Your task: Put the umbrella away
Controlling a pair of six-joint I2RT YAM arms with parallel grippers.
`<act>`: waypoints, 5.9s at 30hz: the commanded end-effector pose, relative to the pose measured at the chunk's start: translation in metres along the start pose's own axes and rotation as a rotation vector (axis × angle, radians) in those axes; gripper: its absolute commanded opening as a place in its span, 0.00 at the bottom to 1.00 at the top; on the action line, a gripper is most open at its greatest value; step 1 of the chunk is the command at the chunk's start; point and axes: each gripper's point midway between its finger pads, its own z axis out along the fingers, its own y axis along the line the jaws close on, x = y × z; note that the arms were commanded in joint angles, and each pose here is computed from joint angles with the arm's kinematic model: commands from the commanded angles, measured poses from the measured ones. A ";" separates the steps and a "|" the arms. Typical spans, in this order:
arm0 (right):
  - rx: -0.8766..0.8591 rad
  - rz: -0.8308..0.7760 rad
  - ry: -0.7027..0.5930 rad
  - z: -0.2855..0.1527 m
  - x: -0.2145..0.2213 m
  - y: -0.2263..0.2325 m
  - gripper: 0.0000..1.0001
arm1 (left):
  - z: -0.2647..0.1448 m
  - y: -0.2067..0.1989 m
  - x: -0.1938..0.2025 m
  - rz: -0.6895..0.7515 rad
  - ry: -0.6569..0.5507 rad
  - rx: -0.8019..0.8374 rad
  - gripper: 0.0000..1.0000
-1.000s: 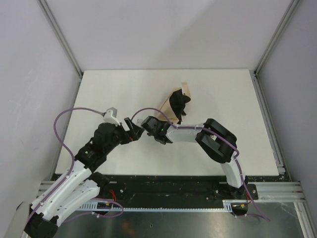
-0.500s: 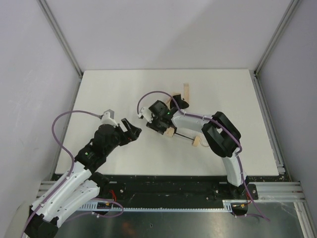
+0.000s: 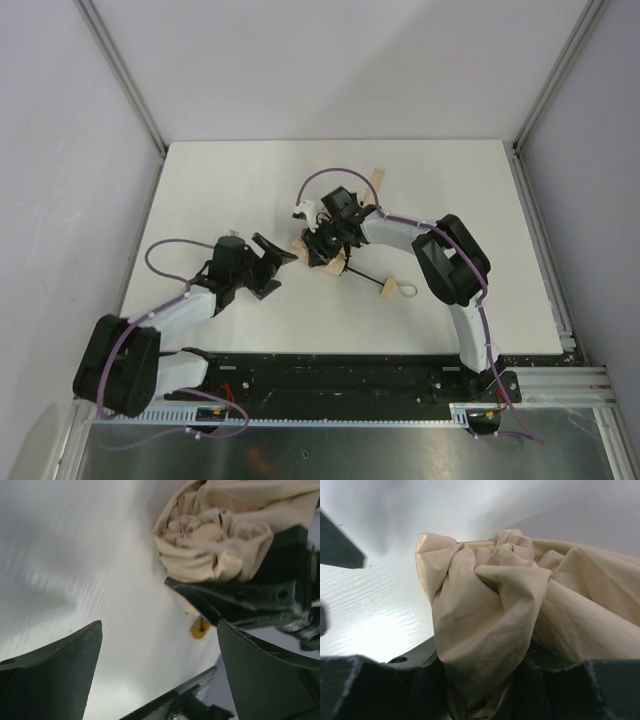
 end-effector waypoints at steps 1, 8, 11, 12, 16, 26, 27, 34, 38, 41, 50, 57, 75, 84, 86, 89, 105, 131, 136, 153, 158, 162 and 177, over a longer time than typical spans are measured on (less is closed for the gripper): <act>-0.213 0.294 0.381 0.027 0.144 0.050 0.00 | 0.010 -0.039 -0.012 -0.203 0.047 0.170 0.99; -0.231 0.306 0.363 0.027 0.142 0.048 0.00 | 0.036 -0.043 -0.023 -0.221 0.038 0.182 0.99; -0.235 0.309 0.355 0.027 0.141 0.047 0.00 | 0.041 -0.044 -0.030 -0.214 0.000 0.182 0.99; -0.237 0.309 0.352 0.028 0.141 0.047 0.00 | 0.043 -0.045 -0.032 -0.209 -0.009 0.185 0.99; -0.239 0.310 0.342 0.028 0.138 0.046 0.00 | 0.050 -0.051 -0.035 -0.193 -0.026 0.198 1.00; -0.244 0.293 0.311 0.023 0.127 0.046 0.00 | 0.082 -0.009 -0.016 -0.228 -0.027 0.050 0.92; -0.247 0.291 0.309 0.022 0.126 0.047 0.00 | 0.084 -0.006 -0.015 -0.221 -0.031 0.039 0.90; -0.271 0.233 0.296 0.019 0.118 0.055 0.00 | 0.098 0.039 -0.022 -0.132 -0.118 -0.113 0.71; -0.259 0.211 0.312 0.019 0.120 0.057 0.00 | 0.102 0.047 -0.023 -0.074 -0.116 -0.138 0.46; -0.226 0.205 0.288 0.016 0.110 0.054 0.00 | 0.100 0.048 -0.025 -0.041 -0.123 -0.142 0.29; -0.104 0.220 0.088 -0.024 0.033 0.044 0.23 | 0.100 0.049 -0.009 -0.006 -0.044 -0.144 0.03; 0.071 0.205 -0.086 -0.100 -0.026 0.034 0.70 | 0.095 0.047 -0.005 -0.009 -0.014 -0.172 0.00; 0.648 -0.336 -0.318 -0.094 -0.027 0.060 0.76 | 0.083 0.071 0.019 -0.124 0.123 -0.411 0.00; 0.763 -0.415 -0.306 -0.059 -0.020 0.045 0.76 | 0.081 0.075 0.024 -0.141 0.149 -0.452 0.00; 0.771 -0.420 -0.310 -0.056 -0.021 0.043 0.76 | 0.081 0.075 0.025 -0.147 0.154 -0.457 0.00; 0.802 -0.425 -0.308 -0.052 -0.022 0.034 0.76 | 0.081 0.078 0.026 -0.149 0.159 -0.466 0.00; 0.682 -0.269 0.000 0.008 0.055 -0.008 0.04 | 0.082 0.068 0.030 -0.144 0.198 -0.440 0.00; -0.130 0.528 0.262 0.043 0.181 0.060 0.00 | 0.032 -0.036 -0.055 -0.060 0.052 0.134 0.99; -0.179 0.602 0.255 0.047 0.182 0.060 0.00 | 0.037 -0.044 -0.043 -0.086 0.082 0.166 0.99; -0.236 0.639 0.214 0.042 0.167 0.057 0.00 | 0.080 0.011 -0.047 -0.223 -0.117 -0.075 0.87; -0.243 0.630 0.204 0.040 0.163 0.057 0.00 | 0.096 0.027 -0.040 -0.206 -0.080 -0.137 0.70; -0.249 0.608 0.188 0.036 0.154 0.059 0.00 | 0.100 0.045 -0.031 -0.215 -0.054 -0.186 0.44; -0.051 0.361 -0.060 -0.028 0.016 0.044 0.51 | 0.087 0.062 -0.014 -0.112 0.012 -0.254 0.00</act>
